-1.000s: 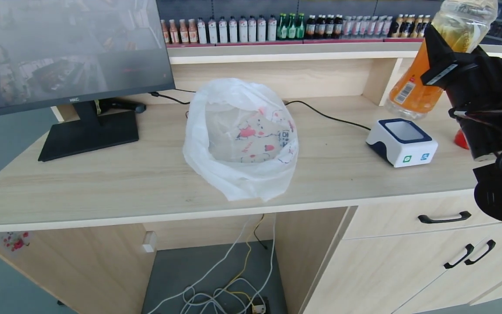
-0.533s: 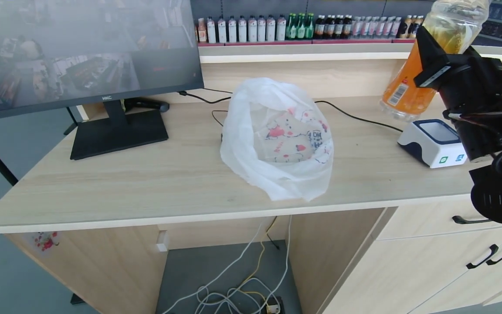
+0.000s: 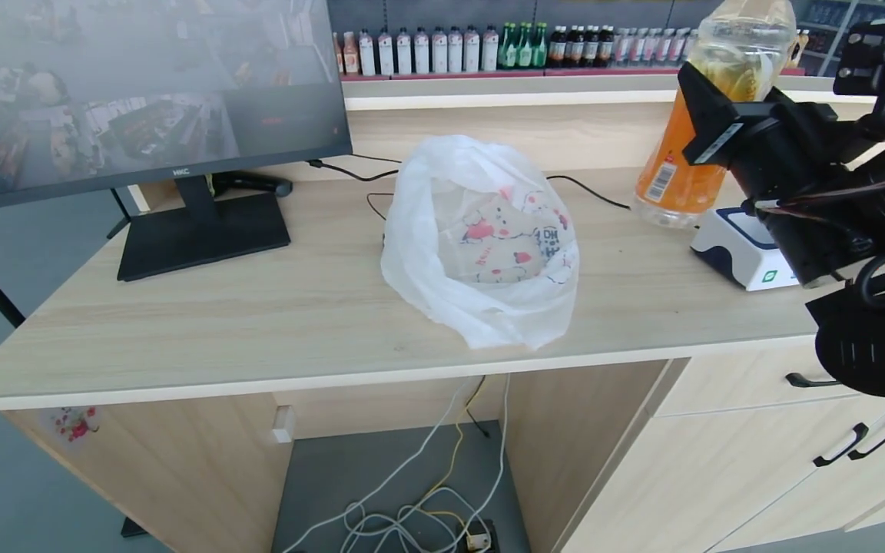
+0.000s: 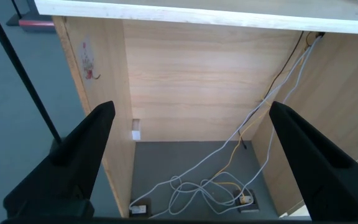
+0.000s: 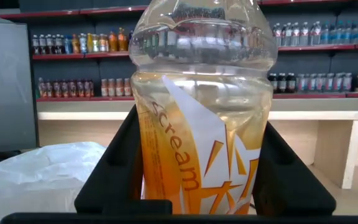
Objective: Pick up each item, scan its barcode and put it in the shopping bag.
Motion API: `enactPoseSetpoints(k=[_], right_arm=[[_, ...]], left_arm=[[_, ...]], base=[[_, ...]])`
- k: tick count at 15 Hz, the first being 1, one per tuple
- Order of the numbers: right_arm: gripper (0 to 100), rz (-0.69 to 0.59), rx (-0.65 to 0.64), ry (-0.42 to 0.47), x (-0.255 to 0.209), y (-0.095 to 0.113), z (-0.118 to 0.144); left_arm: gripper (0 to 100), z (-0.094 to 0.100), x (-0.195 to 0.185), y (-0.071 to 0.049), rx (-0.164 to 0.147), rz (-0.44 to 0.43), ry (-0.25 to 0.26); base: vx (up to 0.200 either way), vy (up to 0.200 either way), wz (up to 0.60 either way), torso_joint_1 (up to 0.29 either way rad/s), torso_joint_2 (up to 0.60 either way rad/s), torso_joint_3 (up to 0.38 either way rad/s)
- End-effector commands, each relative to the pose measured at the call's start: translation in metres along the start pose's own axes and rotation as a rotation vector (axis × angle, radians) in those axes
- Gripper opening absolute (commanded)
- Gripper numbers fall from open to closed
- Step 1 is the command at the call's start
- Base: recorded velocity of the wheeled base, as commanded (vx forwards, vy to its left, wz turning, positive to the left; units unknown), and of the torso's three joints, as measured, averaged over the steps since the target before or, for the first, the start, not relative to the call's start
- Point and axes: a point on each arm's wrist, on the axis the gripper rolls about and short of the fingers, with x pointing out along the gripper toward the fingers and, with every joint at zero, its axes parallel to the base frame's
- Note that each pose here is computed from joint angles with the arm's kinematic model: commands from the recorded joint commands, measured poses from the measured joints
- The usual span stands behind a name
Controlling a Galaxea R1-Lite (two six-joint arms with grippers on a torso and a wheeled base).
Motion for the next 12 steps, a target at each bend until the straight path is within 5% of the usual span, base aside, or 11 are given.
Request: enactPoseSetpoints(k=[1, 7, 12], right_arm=[[0, 0.026, 0.011, -0.003, 0.014, 0.012, 0.003], [0, 0.111, 0.06, 0.074, 0.037, 0.081, -0.018], [0, 0.107, 0.075, 0.1, 0.039, 0.102, -0.048]], left_arm=[[100, 0.0, 0.0, 0.0, -0.001, 0.0, 0.001], [100, 0.0, 0.0, 0.0, -0.001, 0.003, 0.0], [100, 0.0, 0.0, 0.0, 0.004, 0.0, 0.001]], base=[[0.0, 0.0, 0.0, 0.0, 0.0, 0.0], [0.0, 0.0, 0.0, 0.0, 0.0, 0.0], [0.0, 0.0, 0.0, 0.0, 0.0, 0.0]])
